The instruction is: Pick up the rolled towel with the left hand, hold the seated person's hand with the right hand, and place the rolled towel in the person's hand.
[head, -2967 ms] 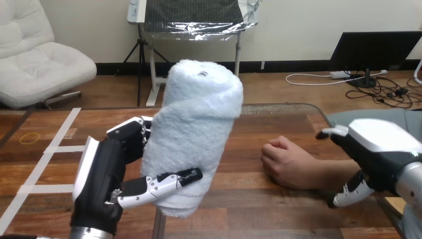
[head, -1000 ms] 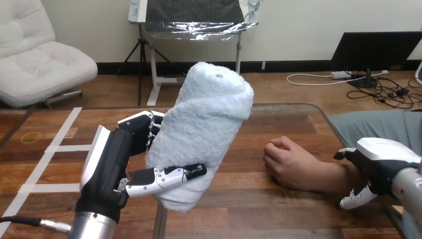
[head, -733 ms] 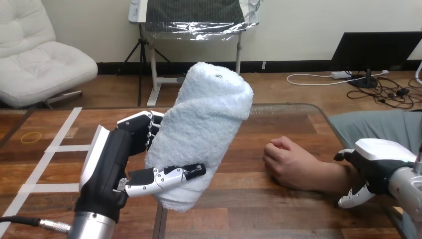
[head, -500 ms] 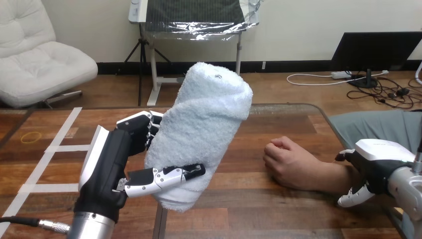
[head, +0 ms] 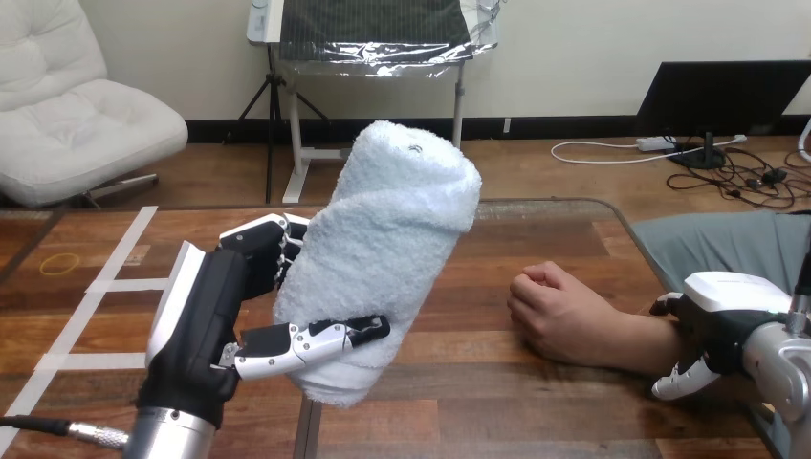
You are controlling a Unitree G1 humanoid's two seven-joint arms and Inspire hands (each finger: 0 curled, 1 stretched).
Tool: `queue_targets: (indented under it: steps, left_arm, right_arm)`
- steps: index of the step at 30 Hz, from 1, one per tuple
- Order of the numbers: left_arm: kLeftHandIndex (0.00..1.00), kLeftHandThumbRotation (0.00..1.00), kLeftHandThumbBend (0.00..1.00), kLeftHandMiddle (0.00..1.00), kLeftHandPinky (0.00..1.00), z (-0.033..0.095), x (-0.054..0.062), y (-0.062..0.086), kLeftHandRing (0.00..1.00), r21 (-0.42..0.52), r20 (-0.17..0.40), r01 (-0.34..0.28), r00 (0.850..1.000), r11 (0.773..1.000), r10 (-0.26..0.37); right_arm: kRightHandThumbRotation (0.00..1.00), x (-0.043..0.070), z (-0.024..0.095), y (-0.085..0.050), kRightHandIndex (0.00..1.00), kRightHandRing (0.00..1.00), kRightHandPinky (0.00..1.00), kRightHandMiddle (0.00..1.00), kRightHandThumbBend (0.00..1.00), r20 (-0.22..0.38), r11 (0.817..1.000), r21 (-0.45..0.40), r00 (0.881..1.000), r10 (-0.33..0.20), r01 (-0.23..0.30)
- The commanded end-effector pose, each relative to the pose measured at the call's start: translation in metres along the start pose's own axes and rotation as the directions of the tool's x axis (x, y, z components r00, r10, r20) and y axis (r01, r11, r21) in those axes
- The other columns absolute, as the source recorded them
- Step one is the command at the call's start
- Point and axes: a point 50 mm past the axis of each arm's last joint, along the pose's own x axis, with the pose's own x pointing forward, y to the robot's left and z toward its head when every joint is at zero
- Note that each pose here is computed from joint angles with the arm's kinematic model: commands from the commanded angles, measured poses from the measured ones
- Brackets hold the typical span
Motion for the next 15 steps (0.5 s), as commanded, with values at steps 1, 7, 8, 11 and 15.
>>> queue_targets:
  steps: [1, 7, 8, 11, 15]
  left_arm:
    - [0.54, 0.04, 0.61, 0.44, 0.36, 0.013, 0.012, 0.008, 0.38, 0.019, 0.097, -0.028, 0.995, 0.999, 0.026]
    - [0.54, 0.05, 0.61, 0.44, 0.36, 0.012, 0.015, 0.009, 0.38, 0.026, 0.089, -0.036, 0.995, 0.999, 0.033]
    - [0.54, 0.05, 0.61, 0.44, 0.37, 0.012, 0.015, 0.009, 0.38, 0.026, 0.088, -0.036, 0.996, 0.999, 0.034]
    - [0.54, 0.04, 0.60, 0.44, 0.37, 0.011, 0.016, 0.010, 0.38, 0.024, 0.085, -0.039, 0.996, 0.999, 0.037]
    - [0.54, 0.04, 0.61, 0.45, 0.37, 0.008, 0.019, 0.012, 0.38, 0.021, 0.077, -0.041, 0.996, 0.999, 0.039]
  right_arm:
    - [0.27, 0.005, 0.002, -0.015, 0.89, 0.91, 0.92, 0.90, 0.61, 0.004, 0.999, -0.023, 0.999, -0.043, 0.043]
    - [0.28, 0.010, 0.003, -0.012, 0.88, 0.88, 0.89, 0.88, 0.60, 0.009, 0.999, -0.038, 1.000, -0.012, 0.013]
    - [0.29, 0.011, 0.003, -0.011, 0.88, 0.87, 0.89, 0.88, 0.60, 0.010, 0.999, -0.040, 1.000, -0.009, 0.010]
    - [0.29, 0.014, 0.002, -0.009, 0.87, 0.87, 0.88, 0.87, 0.59, 0.008, 0.999, -0.042, 1.000, 0.006, -0.005]
    - [0.29, 0.019, 0.003, -0.006, 0.87, 0.87, 0.87, 0.87, 0.59, 0.009, 0.999, -0.035, 1.000, 0.021, -0.020]
